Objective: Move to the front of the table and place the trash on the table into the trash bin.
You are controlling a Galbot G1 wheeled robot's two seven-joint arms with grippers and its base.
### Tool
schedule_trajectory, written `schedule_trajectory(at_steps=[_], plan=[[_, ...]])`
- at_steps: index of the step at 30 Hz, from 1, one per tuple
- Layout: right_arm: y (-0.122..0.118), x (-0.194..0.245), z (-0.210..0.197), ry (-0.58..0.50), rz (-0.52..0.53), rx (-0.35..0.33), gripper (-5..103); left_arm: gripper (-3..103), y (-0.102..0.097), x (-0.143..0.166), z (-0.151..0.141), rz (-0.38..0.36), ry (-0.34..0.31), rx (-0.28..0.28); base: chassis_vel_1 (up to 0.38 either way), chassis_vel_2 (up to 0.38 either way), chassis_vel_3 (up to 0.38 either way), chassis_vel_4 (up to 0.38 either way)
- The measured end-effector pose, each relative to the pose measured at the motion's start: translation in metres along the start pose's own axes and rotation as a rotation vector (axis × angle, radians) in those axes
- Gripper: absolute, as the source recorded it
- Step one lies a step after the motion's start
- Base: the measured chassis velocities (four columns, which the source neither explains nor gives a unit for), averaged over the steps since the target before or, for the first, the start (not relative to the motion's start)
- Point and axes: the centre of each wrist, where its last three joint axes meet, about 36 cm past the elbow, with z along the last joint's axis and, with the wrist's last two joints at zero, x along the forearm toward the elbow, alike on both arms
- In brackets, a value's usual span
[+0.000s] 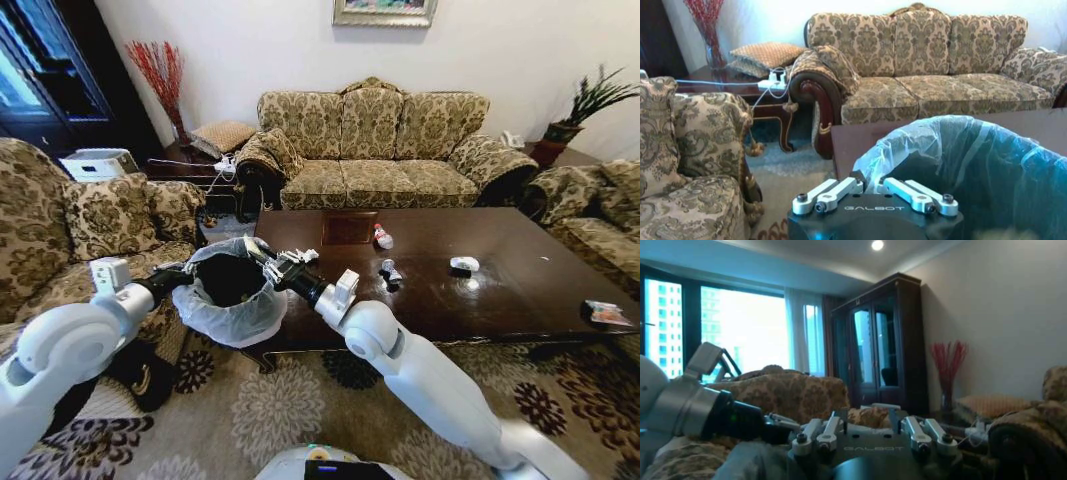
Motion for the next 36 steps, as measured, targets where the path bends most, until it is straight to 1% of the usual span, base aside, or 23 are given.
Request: schedule_trajectory(at_steps=[2, 4, 5, 6, 7, 8, 9, 10, 11, 12, 13, 14, 16, 17, 19, 20, 22, 25, 27, 30, 33, 34, 36], plan=[[0.0, 0.0, 0.004, -0.035, 0.014, -0.003, 51, 4, 0.001, -0.001, 0.002, -0.002, 0.002, 0.003, 0.0, 0.0, 0.0, 0.0], [0.0, 0.0, 0.004, -0.056, 0.035, -0.014, 51, 4, 0.002, -0.002, 0.002, -0.004, 0.002, 0.004, 0.0, 0.0, 0.0, 0.0], [-0.004, 0.002, 0.002, -0.087, 0.089, -0.05, 56, 4, 0.004, -0.003, 0.002, -0.01, 0.002, 0.007, 0.0, 0.0, 0.0, 0.0], [-0.011, 0.005, -0.001, -0.113, 0.155, -0.069, 61, 4, 0.006, -0.004, 0.003, -0.017, 0.001, 0.008, 0.0, 0.0, 0.0, 0.0], [-0.011, 0.005, -0.001, -0.113, 0.155, -0.069, 61, 4, 0.006, -0.004, 0.003, -0.017, 0.001, 0.008, 0.0, 0.0, 0.0, 0.0], [-0.028, 0.013, 0.005, -0.137, 0.247, -0.056, 72, 4, 0.011, -0.007, 0.004, -0.033, -0.006, 0.002, 0.0, 0.0, 0.0, 0.0], [-0.043, 0.021, 0.013, -0.13, 0.314, -0.031, 72, 4, 0.017, -0.01, 0.004, -0.051, -0.015, -0.002, 0.0, 0.0, 0.0, 0.0], [-0.043, 0.021, 0.013, -0.13, 0.314, -0.031, 72, 4, 0.017, -0.01, 0.004, -0.051, -0.015, -0.002, 0.0, 0.0, 0.0, 0.0], [-0.056, 0.03, 0.022, -0.098, 0.363, -0.011, 78, 4, 0.022, -0.012, 0.004, -0.065, -0.021, -0.001, 0.0, 0.0, 0.0, 0.0], [-0.08, 0.052, 0.043, 0.006, 0.455, -0.002, 84, 4, 0.028, -0.014, 0.0, -0.081, -0.033, -0.001, 0.0, 0.0, 0.0, 0.0], [-0.091, 0.067, 0.061, 0.064, 0.5, -0.021, 89, 4, 0.029, -0.014, -0.001, -0.082, -0.037, -0.003, 0.0, 0.0, 0.0, 0.0], [-0.091, 0.067, 0.061, 0.064, 0.5, -0.021, 89, 4, 0.029, -0.014, -0.001, -0.082, -0.037, -0.003, 0.0, 0.0, 0.0, 0.0], [-0.105, 0.083, 0.094, 0.141, 0.548, -0.054, 97, 4, 0.027, -0.015, -0.001, -0.07, -0.035, -0.001, 0.0, 0.0, 0.0, 0.0], [-0.105, 0.083, 0.094, 0.141, 0.548, -0.054, 97, 4, 0.027, -0.015, -0.001, -0.07, -0.035, -0.001, 0.0, 0.0, 0.0, 0.0], [-0.118, 0.091, 0.133, 0.213, 0.591, -0.081, 100, 4, 0.022, -0.016, 0.002, -0.049, -0.032, 0.009, 0.0, 0.0, 0.0, 0.0], [-0.118, 0.091, 0.133, 0.213, 0.591, -0.081, 100, 4, 0.022, -0.016, 0.002, -0.049, -0.032, 0.009, 0.0, 0.0, 0.0, 0.0], [-0.123, 0.083, 0.152, 0.239, 0.612, -0.092, 100, 4, 0.019, -0.015, 0.003, -0.044, -0.034, 0.012, -0.013, 0.035, 0.023, -0.02], [-0.125, 0.072, 0.158, 0.244, 0.618, -0.089, 100, 4, 0.017, -0.013, 0.003, -0.039, -0.035, 0.012, -0.06, 0.099, 0.085, -0.062], [-0.128, 0.056, 0.163, 0.254, 0.625, -0.081, 100, 4, 0.015, -0.011, 0.003, -0.034, -0.038, 0.014, -0.107, 0.131, 0.118, -0.112], [-0.131, 0.041, 0.17, 0.262, 0.626, -0.088, 100, 4, 0.015, -0.01, 0.003, -0.035, -0.043, 0.017, -0.139, 0.181, 0.151, -0.151], [-0.136, 0.017, 0.19, 0.252, 0.632, -0.098, 100, 4, 0.016, -0.01, 0.002, -0.038, -0.051, 0.02, -0.207, 0.234, 0.23, -0.226], [-0.136, 0.017, 0.19, 0.252, 0.632, -0.098, 100, 4, 0.016, -0.01, 0.002, -0.038, -0.051, 0.02, -0.231, 0.25, 0.246, -0.243], [-0.138, 0.002, 0.201, 0.241, 0.619, -0.098, 100, 4, 0.016, -0.011, 0.001, -0.043, -0.071, 0.016, -0.225, 0.214, 0.182, -0.224]])
